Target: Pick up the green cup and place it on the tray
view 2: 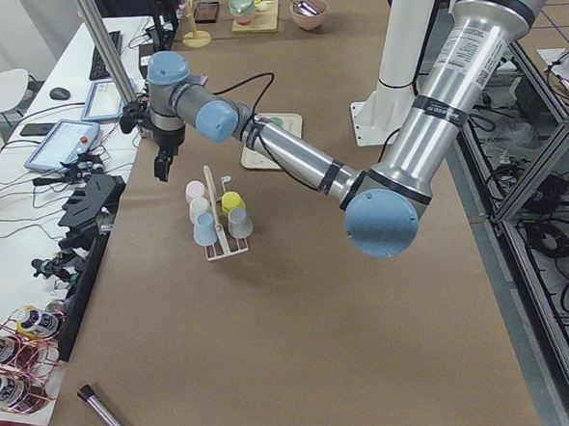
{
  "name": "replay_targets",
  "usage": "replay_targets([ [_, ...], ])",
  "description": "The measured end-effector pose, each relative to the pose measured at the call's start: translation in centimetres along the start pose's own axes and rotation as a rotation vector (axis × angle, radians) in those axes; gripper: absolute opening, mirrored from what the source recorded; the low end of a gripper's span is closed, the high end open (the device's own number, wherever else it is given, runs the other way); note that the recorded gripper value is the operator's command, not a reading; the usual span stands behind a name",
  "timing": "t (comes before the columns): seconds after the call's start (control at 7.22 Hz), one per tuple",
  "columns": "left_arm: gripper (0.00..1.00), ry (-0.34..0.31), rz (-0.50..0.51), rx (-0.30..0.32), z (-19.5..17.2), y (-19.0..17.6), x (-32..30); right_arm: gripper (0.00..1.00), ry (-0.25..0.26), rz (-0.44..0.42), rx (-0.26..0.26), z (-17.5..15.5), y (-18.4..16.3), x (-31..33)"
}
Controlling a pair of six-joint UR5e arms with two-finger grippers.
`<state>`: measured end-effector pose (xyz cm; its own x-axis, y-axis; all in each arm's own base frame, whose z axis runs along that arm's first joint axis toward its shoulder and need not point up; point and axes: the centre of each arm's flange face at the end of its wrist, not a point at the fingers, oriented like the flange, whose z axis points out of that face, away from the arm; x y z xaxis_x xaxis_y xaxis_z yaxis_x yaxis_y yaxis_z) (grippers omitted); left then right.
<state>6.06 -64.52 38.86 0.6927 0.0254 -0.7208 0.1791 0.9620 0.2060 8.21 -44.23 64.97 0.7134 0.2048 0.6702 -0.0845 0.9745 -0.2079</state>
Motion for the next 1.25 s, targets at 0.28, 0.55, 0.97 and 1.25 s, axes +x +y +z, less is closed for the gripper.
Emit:
replay_targets([
  [0.28,0.98,-0.050,-0.137,-0.063,2.1,3.5,-9.7,1.00,-0.001,0.000,-0.002,0.1,0.1,0.1],
  [0.55,0.98,-0.082,-0.154,-0.112,2.3,5.6,-14.7,1.00,-0.004,0.003,-0.004,0.2,0.2,0.1],
  [0.97,0.98,-0.114,-0.114,-0.193,-1.0,7.0,-20.7,1.00,-0.006,0.004,-0.002,0.1,0.3,0.2],
  [1.25,0.98,-0.117,-0.105,-0.228,-1.9,7.6,-22.0,1.00,-0.009,0.018,0.003,-0.1,0.7,0.9],
])
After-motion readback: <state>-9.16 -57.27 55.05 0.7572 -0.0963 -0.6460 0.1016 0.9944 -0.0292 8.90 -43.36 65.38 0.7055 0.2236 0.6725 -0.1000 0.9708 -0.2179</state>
